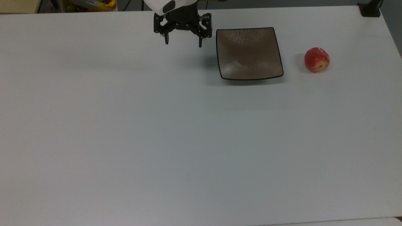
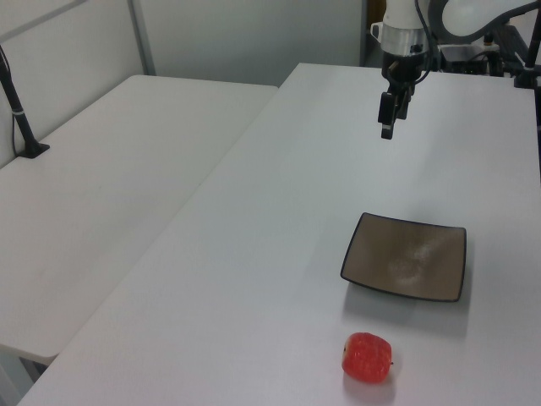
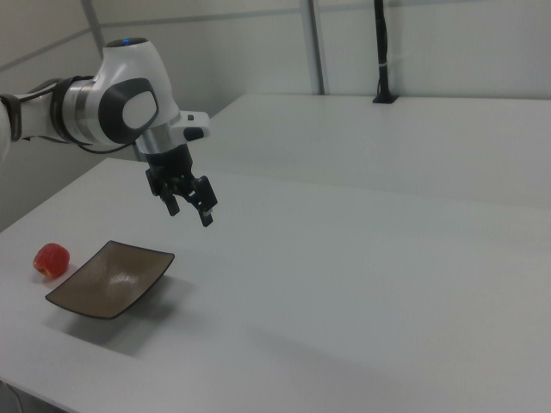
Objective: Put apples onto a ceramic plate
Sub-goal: 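Move the open gripper past the brown plate toward the red apple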
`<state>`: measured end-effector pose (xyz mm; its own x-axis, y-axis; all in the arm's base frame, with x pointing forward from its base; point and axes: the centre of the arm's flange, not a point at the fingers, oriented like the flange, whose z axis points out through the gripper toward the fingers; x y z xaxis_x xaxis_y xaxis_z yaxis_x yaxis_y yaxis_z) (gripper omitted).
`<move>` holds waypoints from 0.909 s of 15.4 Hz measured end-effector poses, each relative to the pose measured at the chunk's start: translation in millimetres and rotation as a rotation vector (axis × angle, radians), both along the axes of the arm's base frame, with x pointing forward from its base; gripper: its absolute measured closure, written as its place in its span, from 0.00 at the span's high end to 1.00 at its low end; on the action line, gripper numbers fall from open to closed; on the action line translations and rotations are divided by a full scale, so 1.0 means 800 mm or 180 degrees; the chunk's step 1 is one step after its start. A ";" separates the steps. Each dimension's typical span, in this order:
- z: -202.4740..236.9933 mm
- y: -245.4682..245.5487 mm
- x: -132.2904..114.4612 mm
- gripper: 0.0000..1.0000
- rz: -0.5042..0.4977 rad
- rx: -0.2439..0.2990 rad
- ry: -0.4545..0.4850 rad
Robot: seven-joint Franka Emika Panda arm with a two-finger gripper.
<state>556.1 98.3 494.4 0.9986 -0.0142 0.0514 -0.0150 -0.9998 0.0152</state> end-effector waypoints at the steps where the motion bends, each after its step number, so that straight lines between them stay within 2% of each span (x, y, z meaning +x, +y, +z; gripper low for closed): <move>1: 0.000 0.000 0.000 1.00 0.0001 0.0000 0.0001; 11: -0.004 0.016 -0.003 1.00 0.0080 0.0002 0.0018; 14: -0.015 0.055 -0.006 1.00 0.0239 0.0028 0.0054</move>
<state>551.2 142.4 482.2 0.9976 0.0604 0.0346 0.0602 -0.9982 0.0060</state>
